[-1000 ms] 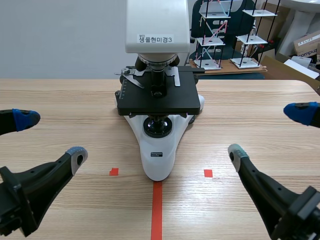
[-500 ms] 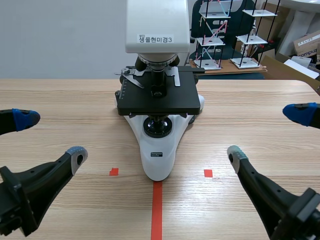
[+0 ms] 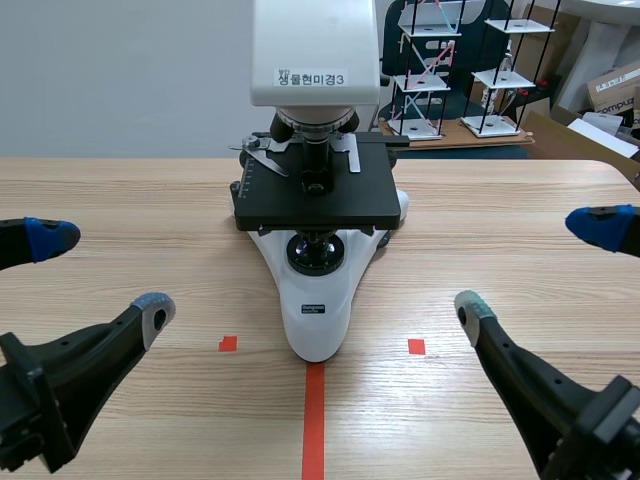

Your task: Return to the home posture

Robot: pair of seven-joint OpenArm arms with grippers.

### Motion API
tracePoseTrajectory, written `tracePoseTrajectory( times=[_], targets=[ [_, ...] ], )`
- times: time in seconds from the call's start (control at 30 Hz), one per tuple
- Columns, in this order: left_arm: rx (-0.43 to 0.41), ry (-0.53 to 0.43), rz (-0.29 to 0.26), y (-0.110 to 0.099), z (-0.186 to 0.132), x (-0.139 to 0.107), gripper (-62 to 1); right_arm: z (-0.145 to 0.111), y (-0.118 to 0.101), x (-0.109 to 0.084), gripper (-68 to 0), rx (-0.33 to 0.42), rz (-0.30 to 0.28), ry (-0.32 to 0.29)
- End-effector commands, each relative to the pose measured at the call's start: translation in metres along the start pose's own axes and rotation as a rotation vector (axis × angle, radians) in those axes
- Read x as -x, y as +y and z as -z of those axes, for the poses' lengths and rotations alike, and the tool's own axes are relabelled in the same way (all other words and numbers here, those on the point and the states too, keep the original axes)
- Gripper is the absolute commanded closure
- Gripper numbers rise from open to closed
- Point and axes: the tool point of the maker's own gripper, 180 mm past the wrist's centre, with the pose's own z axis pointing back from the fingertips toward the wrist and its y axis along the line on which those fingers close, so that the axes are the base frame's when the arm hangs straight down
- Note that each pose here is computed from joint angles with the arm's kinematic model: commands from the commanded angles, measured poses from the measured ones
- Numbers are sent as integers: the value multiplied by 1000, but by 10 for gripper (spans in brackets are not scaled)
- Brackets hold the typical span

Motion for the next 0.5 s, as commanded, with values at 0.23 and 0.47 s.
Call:
tracePoseTrajectory(
  times=[0.23, 0.47],
  targets=[
    [10, -27, -4, -3, 2, -7, -623, 2, -1, -8, -679, -4, -5, -28],
    [10, -27, -4, -3, 2, -7, -623, 2, 1, -4, -679, -14, -27, -6]
  ],
)
